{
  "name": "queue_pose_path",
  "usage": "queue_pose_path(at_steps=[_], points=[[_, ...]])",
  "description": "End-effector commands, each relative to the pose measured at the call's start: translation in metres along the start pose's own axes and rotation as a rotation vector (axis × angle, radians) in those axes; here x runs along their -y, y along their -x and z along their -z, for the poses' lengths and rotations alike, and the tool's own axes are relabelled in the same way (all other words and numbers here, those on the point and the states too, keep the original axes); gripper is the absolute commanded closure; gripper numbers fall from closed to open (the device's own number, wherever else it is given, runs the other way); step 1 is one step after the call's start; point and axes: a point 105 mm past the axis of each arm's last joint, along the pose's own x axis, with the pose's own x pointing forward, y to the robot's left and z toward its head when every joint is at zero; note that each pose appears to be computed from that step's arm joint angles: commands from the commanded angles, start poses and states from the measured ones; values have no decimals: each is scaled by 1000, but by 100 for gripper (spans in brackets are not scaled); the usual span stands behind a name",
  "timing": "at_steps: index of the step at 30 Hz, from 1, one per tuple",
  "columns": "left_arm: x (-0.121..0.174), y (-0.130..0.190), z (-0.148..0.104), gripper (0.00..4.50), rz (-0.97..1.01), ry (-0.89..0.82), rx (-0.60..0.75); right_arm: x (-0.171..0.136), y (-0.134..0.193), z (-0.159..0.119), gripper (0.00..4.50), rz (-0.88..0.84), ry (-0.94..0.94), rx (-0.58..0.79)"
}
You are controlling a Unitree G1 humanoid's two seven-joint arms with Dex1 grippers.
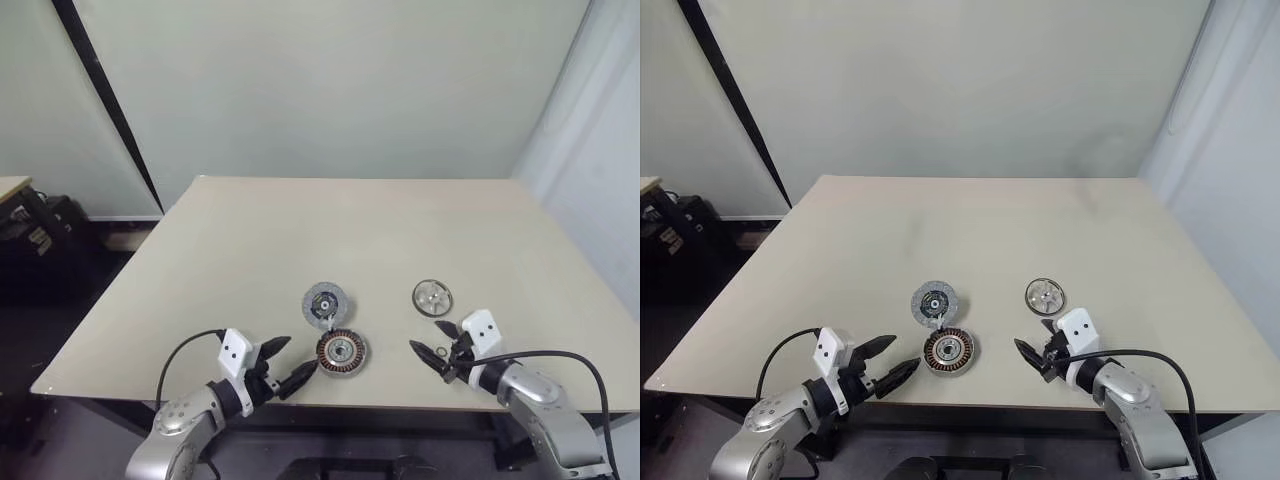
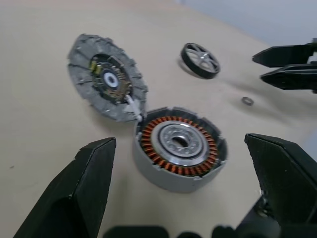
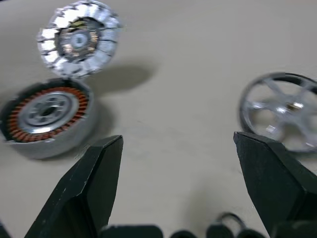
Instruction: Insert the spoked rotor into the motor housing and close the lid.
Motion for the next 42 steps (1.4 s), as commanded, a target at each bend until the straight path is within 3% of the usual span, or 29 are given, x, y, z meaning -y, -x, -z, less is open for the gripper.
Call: queue_pose_path(at_steps=[1,14,29,33,39,42], points=[[16,-1,-6,5,101,-29,-3,7,7,-12,61,51,20,21],[22,-11,-4,5,176,-21,-20,10,6,25,61,114,3,-183],[19,-13,-3,5,185,-35,-31,24,-6,44,61,186,-50,-237],[19,-13,-3,0,182,-38,-29,25,-6,46,153,192,-62,-242],[17,-14,-3,0,171,-41,-26,26,-6,46,364,200,-69,-242],[14,-14,-4,0,162,-41,-24,26,-7,45,375,204,-69,-231]])
